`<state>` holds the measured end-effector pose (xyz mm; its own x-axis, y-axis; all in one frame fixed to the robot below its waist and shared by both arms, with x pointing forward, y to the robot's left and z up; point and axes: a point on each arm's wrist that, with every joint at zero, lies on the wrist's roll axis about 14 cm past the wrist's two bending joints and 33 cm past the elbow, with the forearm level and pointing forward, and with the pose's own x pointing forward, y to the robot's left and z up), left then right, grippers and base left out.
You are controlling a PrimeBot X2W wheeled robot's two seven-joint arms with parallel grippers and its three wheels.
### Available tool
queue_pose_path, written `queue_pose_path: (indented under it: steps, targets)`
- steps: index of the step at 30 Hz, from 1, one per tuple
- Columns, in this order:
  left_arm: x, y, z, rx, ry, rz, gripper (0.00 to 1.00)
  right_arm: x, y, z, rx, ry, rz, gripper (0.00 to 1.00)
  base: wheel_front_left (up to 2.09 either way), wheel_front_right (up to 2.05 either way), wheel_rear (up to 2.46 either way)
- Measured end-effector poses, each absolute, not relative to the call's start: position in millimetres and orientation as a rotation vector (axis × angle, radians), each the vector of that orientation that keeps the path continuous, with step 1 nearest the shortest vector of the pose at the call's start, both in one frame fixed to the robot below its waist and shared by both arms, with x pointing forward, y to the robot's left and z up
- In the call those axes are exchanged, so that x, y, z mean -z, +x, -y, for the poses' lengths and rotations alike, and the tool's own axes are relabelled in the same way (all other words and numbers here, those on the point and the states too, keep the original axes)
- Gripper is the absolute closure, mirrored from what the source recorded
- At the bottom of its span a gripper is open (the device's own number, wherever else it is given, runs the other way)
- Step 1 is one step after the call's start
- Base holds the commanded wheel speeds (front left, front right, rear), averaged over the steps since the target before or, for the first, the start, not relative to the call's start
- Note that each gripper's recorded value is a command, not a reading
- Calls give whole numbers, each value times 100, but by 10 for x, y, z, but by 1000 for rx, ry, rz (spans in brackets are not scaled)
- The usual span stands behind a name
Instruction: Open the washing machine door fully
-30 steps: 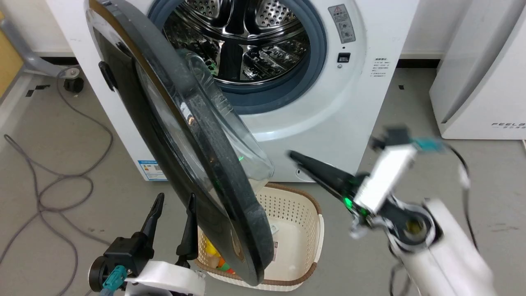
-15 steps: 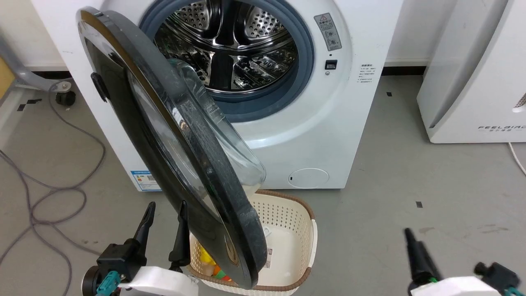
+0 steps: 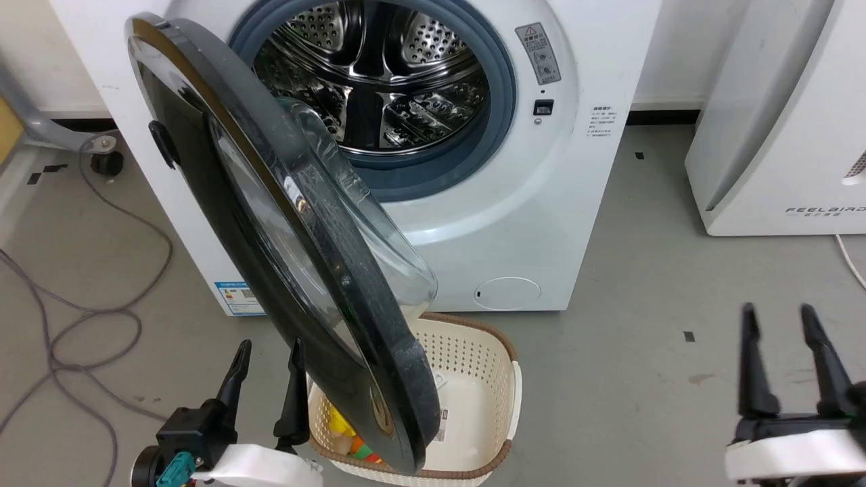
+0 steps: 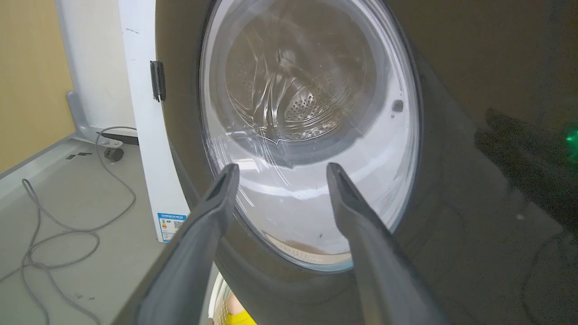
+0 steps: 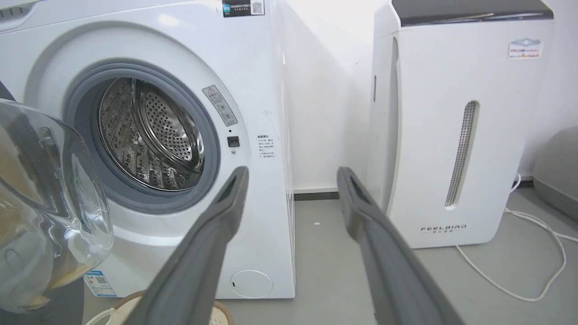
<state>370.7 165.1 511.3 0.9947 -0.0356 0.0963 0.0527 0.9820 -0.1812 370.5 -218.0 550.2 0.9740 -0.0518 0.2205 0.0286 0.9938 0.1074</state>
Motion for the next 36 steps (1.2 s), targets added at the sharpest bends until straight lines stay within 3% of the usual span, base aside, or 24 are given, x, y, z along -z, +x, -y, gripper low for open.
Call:
queue_pose_path:
  steps: [8,19,20,21,29,36]
  targets:
    - [-5094,3704,-1683,35,-182,88,0,-5479,3631,1727,-97,-29,143,0,0,0,0]
    - [-5077,3676,-1685,40,-164,82,0,-5044,3553,1742,-90,27,-7,0,0,0,0]
    - [-5076,3673,-1683,41,-163,82,62,-5035,3549,1747,-89,27,-9,0,0,0,0]
    - [-5078,3670,-1681,42,-161,83,100,-5030,3546,1748,-88,29,-9,0,0,0,0]
    - [-5116,3662,-1681,45,-139,94,100,-4989,3533,1759,-84,37,-20,0,0,0,0]
    - [-5508,3680,-1731,36,-91,217,100,-4992,3536,1748,-87,46,-19,0,0,0,0]
